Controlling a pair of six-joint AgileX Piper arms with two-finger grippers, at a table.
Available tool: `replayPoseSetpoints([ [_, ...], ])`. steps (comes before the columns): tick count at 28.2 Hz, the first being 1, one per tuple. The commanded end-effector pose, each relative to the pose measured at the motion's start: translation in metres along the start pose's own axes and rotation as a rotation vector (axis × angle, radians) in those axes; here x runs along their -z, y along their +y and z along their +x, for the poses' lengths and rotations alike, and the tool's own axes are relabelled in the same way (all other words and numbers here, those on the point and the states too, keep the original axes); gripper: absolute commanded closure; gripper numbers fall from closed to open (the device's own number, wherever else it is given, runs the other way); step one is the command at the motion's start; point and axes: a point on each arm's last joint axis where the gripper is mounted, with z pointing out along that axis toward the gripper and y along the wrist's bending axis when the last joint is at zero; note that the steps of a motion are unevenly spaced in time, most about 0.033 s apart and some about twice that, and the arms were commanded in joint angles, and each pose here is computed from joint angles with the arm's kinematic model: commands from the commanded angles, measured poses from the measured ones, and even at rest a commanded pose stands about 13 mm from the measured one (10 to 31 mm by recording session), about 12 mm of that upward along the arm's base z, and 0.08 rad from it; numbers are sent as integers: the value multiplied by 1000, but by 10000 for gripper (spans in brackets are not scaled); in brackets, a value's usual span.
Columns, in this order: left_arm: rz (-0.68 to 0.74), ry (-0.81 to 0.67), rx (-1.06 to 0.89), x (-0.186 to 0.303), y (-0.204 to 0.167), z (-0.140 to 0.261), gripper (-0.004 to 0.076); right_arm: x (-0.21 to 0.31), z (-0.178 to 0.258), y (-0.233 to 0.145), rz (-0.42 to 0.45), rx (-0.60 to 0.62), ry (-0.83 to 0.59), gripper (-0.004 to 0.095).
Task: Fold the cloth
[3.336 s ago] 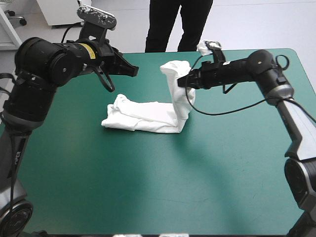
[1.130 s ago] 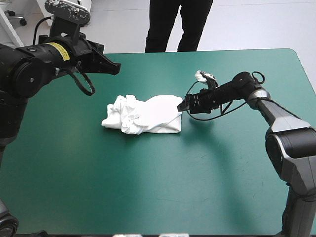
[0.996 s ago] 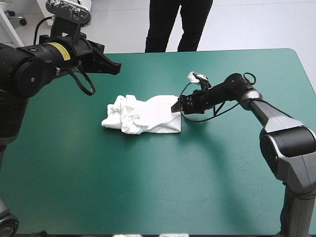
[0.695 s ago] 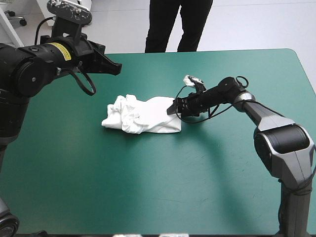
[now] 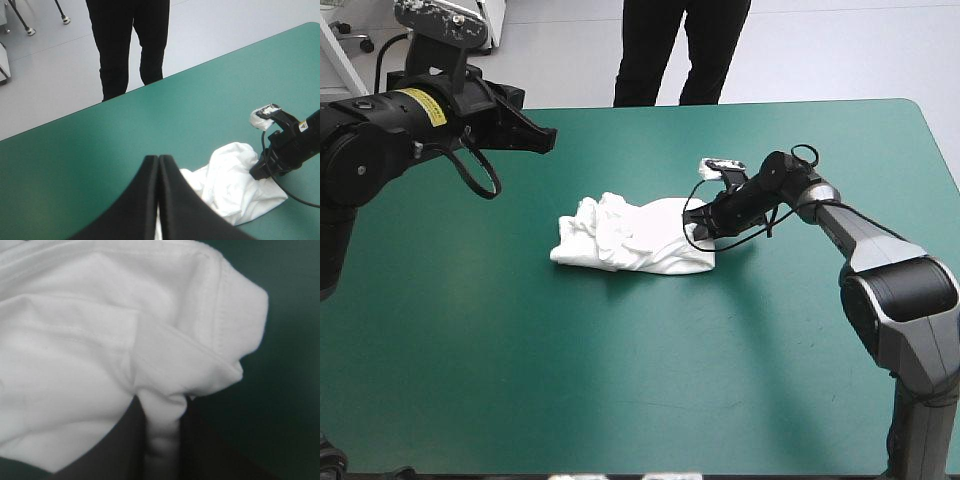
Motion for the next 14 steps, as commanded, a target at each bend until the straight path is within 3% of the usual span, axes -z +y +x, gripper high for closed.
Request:
replayPoseSetpoints([
  [1,4,-36,16,28,4,-1,733,52,0,-18,203,62,-14,925],
  [5,8,-51,20,36,5,-1,733,94,19,-56,336,-10,20,925],
  [14,32,-58,31,40,4,0,733,164,99,-119,521,-202,51,925],
])
